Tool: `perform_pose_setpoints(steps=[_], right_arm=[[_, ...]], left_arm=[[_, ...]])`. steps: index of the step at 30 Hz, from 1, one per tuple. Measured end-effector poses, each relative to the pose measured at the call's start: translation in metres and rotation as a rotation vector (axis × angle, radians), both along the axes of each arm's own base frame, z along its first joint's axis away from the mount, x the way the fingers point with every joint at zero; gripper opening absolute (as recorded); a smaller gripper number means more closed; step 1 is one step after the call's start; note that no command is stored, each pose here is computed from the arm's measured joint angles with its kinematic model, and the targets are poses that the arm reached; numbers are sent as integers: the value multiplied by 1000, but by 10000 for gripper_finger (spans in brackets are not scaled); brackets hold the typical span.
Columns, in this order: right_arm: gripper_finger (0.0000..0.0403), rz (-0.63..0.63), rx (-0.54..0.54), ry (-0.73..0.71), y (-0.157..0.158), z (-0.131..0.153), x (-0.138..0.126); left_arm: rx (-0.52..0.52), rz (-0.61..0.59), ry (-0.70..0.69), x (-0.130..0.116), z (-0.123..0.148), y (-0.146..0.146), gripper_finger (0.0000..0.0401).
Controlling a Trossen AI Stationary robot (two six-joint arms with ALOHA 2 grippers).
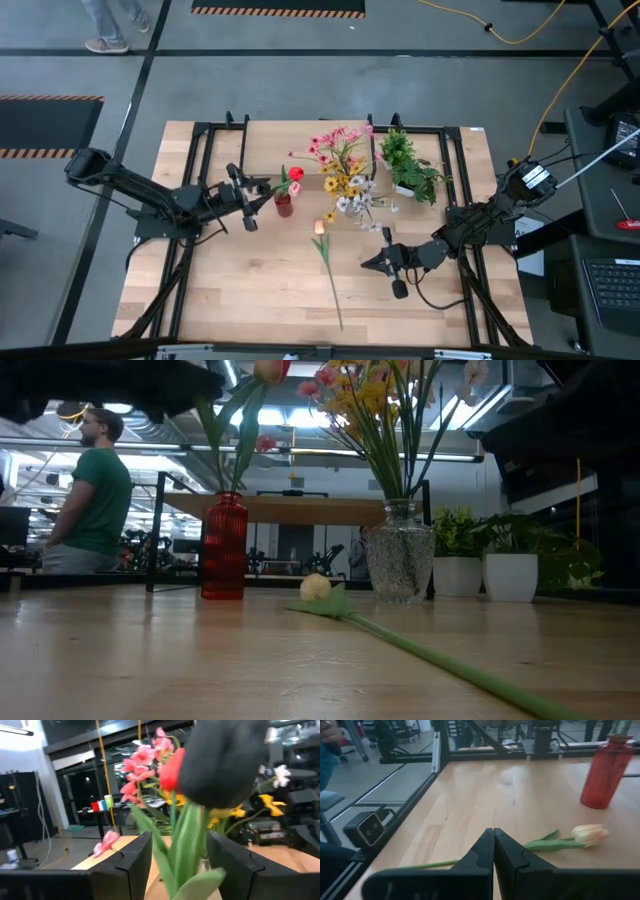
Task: Pick and place flowers into a vace then onto a shelf
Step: Put the black flower into the red flower vase, then put the yellow flower into the red flower vase
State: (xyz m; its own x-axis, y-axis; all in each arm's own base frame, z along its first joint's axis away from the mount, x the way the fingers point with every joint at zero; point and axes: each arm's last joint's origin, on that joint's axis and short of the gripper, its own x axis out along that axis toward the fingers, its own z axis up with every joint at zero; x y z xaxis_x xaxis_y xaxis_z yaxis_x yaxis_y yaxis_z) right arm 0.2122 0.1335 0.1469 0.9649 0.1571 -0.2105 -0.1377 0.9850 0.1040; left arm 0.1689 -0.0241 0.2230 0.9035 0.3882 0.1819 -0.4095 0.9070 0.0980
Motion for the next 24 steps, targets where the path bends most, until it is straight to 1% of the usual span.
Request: perform_pose_setpoints(steps=[3, 9, 13, 16, 18, 20, 22, 24], right_arm=[[7, -17, -2, -3, -1, 0, 0], [7, -17, 1, -8, 0, 1, 0], [7, -18, 1, -9, 0, 1, 0], [7, -27, -3, -10, -1, 1, 0], [7, -32, 5, -13, -1, 1, 0], [7, -38, 35, -22, 0, 3, 1], [7, -41, 59, -33, 1, 7, 4], [7, -41, 72, -48, 4, 12, 8]], left_arm=[[17, -16, 55, 2, 8, -6, 180], [37, 47, 238, 2, 20, -23, 180], [43, 78, 284, -3, 35, -39, 180], [32, 71, 292, -9, 43, -51, 180], [26, 53, 298, -13, 45, -58, 180], [10, 5, 310, -18, 43, -66, 175], [-12, -51, 328, -22, 38, -73, 163], [-47, -101, 343, -26, 33, -80, 142]])
